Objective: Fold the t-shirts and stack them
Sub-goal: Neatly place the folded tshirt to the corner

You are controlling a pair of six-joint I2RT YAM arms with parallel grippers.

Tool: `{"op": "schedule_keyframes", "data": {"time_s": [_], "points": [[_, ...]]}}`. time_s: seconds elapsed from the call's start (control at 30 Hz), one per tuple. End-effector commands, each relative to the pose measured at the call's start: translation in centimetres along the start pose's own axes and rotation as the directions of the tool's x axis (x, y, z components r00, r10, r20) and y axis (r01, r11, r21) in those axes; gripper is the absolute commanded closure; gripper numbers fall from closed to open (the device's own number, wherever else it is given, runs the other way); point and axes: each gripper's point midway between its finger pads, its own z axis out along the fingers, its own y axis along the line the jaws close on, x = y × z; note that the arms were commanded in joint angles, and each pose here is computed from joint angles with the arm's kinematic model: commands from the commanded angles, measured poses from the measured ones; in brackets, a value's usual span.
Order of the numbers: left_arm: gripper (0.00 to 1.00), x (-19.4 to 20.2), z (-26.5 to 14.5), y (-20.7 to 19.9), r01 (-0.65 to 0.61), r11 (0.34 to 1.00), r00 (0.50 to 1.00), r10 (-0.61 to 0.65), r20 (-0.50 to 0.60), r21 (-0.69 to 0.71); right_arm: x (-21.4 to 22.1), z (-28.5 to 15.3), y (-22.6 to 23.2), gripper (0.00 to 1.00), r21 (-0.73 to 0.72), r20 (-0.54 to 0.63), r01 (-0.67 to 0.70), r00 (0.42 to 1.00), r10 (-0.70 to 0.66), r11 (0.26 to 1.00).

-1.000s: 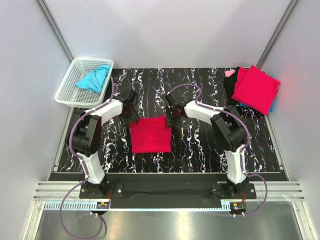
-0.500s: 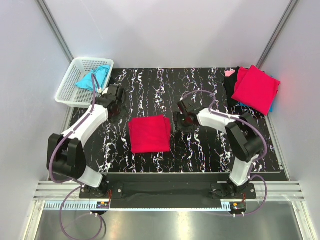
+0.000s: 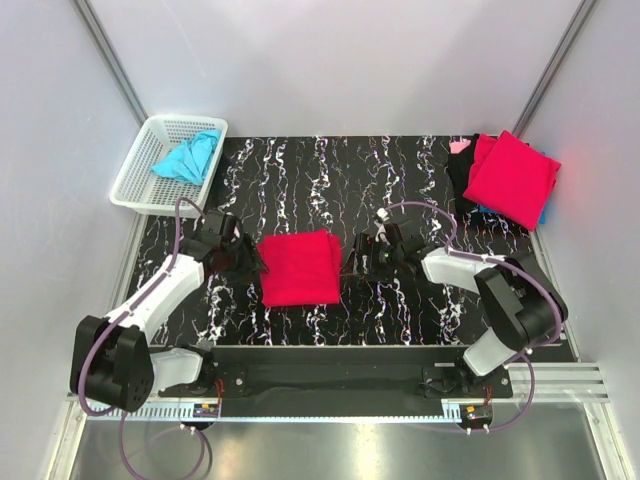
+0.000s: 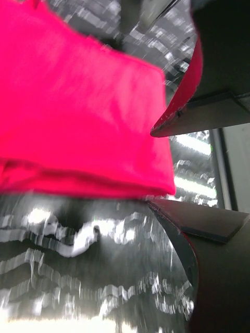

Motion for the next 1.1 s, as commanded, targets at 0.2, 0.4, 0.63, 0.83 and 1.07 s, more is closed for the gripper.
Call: {"op": "schedule_keyframes", "data": {"time_s": [0.2, 0.4, 0.63, 0.83, 1.07], "points": [[0.44, 1.3, -0.5, -2.9, -0.029, 0.978, 0.999, 0.037, -0.036, 0.204, -1.4, 2.1, 5.0, 0.17, -0.422, -0.026, -0.108, 0.994, 0.107, 0.9], [0.44, 1.7, -0.4, -2.6, -0.024, 0.979, 0.998, 0.035, -0.048, 0.201, -1.4, 2.9, 4.7, 0.2, -0.41, -0.044, -0.111, 0.994, 0.102, 0.905], [0.44, 1.7, -0.3, -2.4, -0.014, 0.981, 0.999, 0.024, -0.049, 0.194, -1.3, 3.8, 4.4, 0.23, -0.39, -0.081, -0.106, 0.993, 0.081, 0.915], [0.44, 1.8, -0.6, -2.0, -0.015, 0.983, 0.999, 0.021, -0.031, 0.181, -0.7, 4.8, 5.4, 0.23, -0.387, -0.119, -0.069, 0.993, 0.024, 0.92], [0.44, 0.8, -2.2, -0.5, 0.003, 0.995, 0.998, -0.009, 0.06, 0.099, 0.1, 5.8, 5.9, 0.31, -0.374, -0.166, -0.053, 0.986, -0.011, 0.926]]}}
